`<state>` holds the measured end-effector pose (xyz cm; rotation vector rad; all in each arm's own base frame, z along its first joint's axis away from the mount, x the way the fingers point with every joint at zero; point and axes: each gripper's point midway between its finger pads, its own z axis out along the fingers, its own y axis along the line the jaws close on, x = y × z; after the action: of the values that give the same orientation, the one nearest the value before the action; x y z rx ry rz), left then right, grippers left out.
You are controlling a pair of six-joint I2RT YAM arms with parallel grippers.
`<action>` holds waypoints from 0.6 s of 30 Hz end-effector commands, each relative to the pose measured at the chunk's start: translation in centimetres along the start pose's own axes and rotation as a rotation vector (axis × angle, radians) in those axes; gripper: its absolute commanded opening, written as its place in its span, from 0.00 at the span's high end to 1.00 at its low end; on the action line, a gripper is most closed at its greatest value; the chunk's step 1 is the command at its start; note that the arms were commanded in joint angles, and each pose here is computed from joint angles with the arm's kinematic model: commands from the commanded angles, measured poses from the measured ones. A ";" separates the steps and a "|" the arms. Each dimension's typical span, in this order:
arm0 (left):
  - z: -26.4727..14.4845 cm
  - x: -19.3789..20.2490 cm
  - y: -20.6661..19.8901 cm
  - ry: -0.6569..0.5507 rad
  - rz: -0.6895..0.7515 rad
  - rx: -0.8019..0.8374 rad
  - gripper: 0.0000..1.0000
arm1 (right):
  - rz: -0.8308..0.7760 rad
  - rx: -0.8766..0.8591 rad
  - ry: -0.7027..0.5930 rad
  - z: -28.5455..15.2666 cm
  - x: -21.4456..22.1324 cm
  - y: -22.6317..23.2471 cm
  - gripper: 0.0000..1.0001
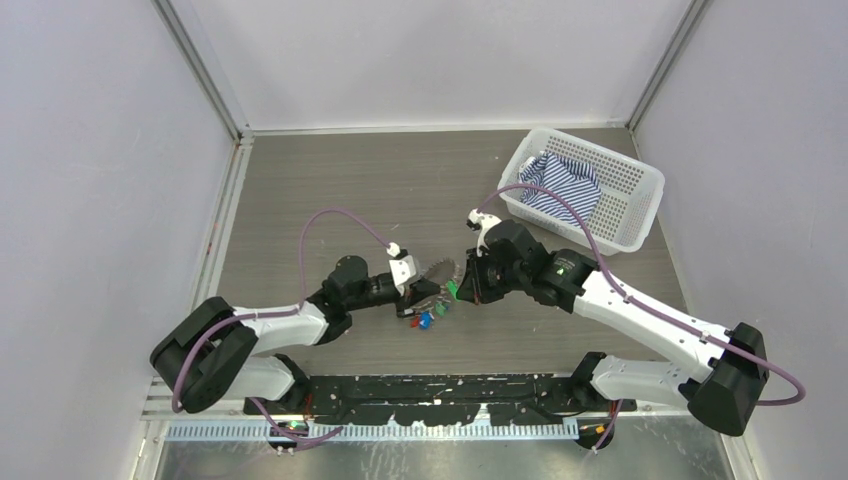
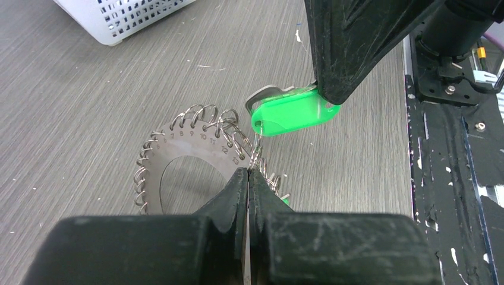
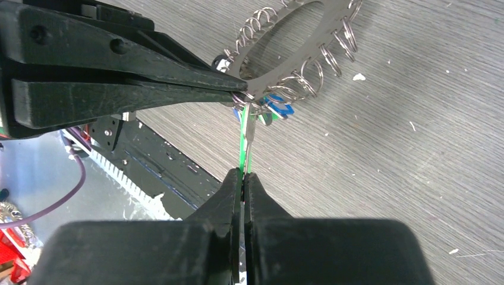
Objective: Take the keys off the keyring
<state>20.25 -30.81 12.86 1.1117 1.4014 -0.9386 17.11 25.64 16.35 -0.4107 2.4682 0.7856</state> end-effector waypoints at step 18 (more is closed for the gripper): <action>0.2 -2.6 0.8 -0.082 0.033 -0.024 0.70 | -0.065 0.047 -0.064 -1.5 -2.3 -0.1 0.99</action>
<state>20.43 -30.59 13.05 1.0714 1.4205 -0.9399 17.37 24.53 16.09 -0.4221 2.4739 0.7026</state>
